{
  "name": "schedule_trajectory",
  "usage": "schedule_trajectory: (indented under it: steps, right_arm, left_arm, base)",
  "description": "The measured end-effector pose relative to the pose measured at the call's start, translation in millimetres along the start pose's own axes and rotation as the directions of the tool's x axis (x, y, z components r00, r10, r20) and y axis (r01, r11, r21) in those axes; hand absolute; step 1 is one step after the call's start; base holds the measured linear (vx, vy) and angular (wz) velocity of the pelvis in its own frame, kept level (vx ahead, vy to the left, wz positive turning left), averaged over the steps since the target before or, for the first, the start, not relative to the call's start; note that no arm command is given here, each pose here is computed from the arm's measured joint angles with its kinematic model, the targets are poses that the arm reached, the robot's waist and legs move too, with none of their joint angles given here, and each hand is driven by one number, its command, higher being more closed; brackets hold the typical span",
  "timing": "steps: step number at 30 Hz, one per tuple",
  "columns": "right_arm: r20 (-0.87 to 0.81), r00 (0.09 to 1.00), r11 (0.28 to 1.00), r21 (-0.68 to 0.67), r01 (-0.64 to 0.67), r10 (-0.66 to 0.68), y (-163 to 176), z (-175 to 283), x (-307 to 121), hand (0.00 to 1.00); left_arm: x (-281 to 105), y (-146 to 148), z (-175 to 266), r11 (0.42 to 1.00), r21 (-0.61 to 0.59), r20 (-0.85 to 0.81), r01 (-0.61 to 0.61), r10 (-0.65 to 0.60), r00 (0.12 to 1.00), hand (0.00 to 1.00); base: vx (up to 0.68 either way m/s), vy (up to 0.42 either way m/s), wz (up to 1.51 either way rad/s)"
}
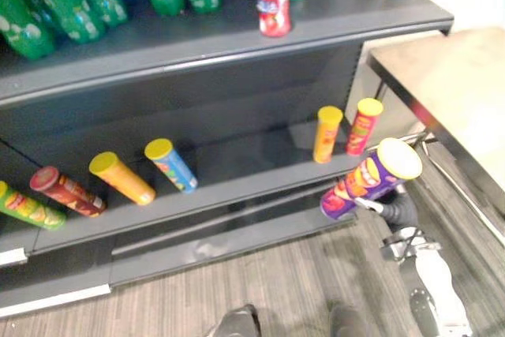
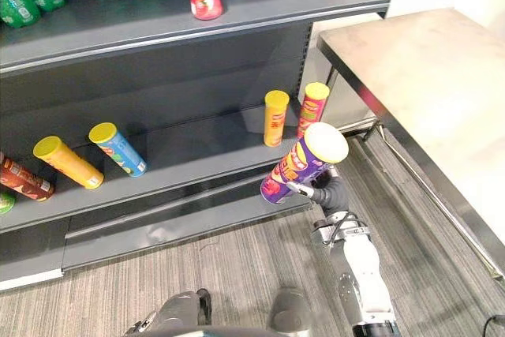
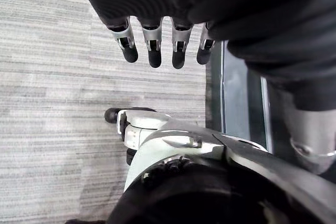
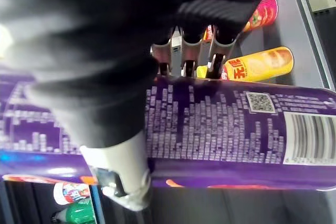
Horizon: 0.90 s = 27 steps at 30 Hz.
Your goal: Put the gum and the chips on the shelf.
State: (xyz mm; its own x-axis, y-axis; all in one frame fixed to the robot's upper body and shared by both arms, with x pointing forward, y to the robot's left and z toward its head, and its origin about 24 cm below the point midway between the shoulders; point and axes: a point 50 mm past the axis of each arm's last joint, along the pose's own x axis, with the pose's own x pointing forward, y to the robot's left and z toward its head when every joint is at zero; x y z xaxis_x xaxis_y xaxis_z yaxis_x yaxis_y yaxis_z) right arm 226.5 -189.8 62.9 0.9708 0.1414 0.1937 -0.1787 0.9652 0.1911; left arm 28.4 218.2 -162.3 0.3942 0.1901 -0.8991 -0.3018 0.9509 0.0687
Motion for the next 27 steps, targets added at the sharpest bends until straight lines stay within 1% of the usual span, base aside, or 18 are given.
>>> schedule_trajectory:
  steps: [9, 13, 17, 21, 23, 27]
  right_arm:
    - [-0.001, 1.0, 1.0, 0.017, 0.015, -0.015, 4, -4, 0, 1.0]
    - [0.02, 0.999, 0.999, 0.033, -0.035, 0.034, 16, -7, 7, 1.0]
    - [0.042, 0.993, 0.993, 0.041, -0.115, 0.113, 34, -5, 25, 1.0]
    - [0.082, 0.982, 0.985, 0.037, -0.171, 0.167, 46, 3, 39, 1.0]
    - [0.085, 0.979, 0.981, 0.038, -0.191, 0.187, 51, 4, 45, 1.0]
    - [0.071, 0.976, 0.977, 0.048, -0.209, 0.206, 56, 2, 45, 1.0]
  left_arm:
    - [0, -1, 4, 0.999, 0.042, 0.036, 0.015, -0.016, 0.999, 0.0]
    - [0, 1, 4, 0.999, 0.045, 0.033, -0.005, 0.003, 0.999, 0.0]
    - [3, 1, 21, 0.999, 0.019, 0.095, -0.036, 0.034, 0.995, 0.0]
    - [6, 2, 31, 0.999, -0.011, 0.109, -0.048, 0.049, 0.993, 0.0]
    - [6, -3, 29, 0.998, -0.044, 0.094, -0.048, 0.051, 0.994, 0.0]
    - [5, 0, 20, 0.994, -0.078, 0.056, -0.074, 0.079, 0.995, 0.0]
  base:
    - [0.1, 0.231, -0.13]
    - [0.1, 0.063, -0.08]
    - [0.11, -0.063, -0.03]
    - [0.1, -0.202, 0.24]
    - [0.05, -0.253, -0.02]
    - [0.01, -0.184, 0.28]
